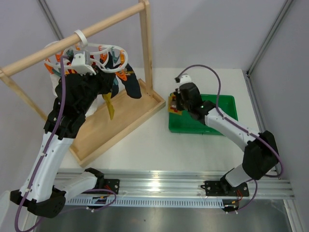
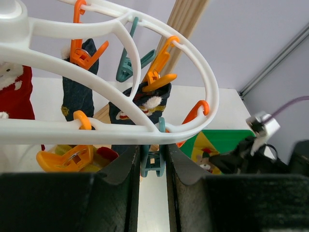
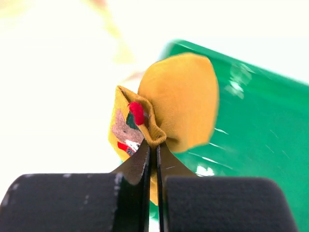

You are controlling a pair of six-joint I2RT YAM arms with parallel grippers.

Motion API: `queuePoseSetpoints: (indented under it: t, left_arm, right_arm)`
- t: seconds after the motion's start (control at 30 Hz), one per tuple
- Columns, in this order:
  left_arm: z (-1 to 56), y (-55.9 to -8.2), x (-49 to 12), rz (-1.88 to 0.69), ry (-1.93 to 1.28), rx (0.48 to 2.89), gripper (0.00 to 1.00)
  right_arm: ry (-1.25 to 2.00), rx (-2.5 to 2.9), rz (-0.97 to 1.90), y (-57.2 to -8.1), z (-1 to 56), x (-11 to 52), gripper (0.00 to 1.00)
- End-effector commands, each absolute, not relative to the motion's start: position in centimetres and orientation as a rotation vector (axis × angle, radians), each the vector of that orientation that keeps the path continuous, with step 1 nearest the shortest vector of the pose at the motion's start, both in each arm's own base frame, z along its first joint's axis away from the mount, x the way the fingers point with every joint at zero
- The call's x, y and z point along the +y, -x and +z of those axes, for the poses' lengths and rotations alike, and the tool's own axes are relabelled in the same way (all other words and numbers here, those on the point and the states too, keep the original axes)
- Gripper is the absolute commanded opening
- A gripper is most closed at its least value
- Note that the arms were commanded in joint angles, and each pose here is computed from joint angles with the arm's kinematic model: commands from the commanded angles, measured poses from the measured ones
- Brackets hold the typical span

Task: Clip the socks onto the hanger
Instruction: Pick up the sock from the bin, then place the sock at the center of the board.

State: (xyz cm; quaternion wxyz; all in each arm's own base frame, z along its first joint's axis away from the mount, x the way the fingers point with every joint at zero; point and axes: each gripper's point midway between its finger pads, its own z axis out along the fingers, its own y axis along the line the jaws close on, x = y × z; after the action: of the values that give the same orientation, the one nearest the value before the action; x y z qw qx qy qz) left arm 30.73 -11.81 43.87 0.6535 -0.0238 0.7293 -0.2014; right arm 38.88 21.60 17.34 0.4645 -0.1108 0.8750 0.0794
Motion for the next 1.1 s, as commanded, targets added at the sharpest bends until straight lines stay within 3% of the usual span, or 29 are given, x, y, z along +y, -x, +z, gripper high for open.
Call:
queuePoseSetpoints:
  t: [0.0, 0.13, 0.37, 0.57, 0.67, 0.7, 0.8, 0.9, 1.07]
  left_arm:
    - [44.4, -30.6, -11.8, -0.471, 0.063, 1.633, 0.01]
    - [44.5, -30.5, -11.8, -0.473, 0.062, 1.630, 0.01]
    - [44.7, -30.4, -11.9, -0.484, 0.060, 1.628, 0.01]
    - [44.7, -30.3, -11.8, -0.482, 0.063, 1.626, 0.01]
    - [44.7, -30.4, -11.8, -0.482, 0.063, 1.626, 0.01]
    - [44.6, -30.4, -11.9, -0.482, 0.062, 1.628, 0.01]
    - [44.5, -30.4, -11.8, -0.475, 0.062, 1.632, 0.01]
    - [44.6, -30.3, -11.7, -0.474, 0.065, 1.627, 0.01]
    - [44.6, -30.3, -11.5, -0.468, 0.074, 1.624, 0.01]
  right_arm:
    - [0.503, 2.046, 0.286, -35.2, 21.7, 25.8, 0.00]
    - [0.883, 2.073, 0.602, -27.2, 20.1, 32.3, 0.00]
    - [1.388, 2.201, 0.770, -18.0, 13.7, 33.3, 0.06]
    - [1.624, 2.267, 0.709, -17.2, 7.9, 33.6, 0.10]
    - [1.540, 2.335, 0.621, -19.8, 6.4, 33.6, 0.28]
    - [1.440, 2.365, 0.516, -21.6, 6.6, 33.3, 0.43]
    - [1.143, 2.372, 0.326, -25.2, 8.6, 32.1, 0.65]
    - [0.919, 2.287, 0.175, -26.3, 11.4, 30.7, 0.75]
    - [0.892, 2.210, 0.156, -22.3, 12.6, 31.7, 0.72]
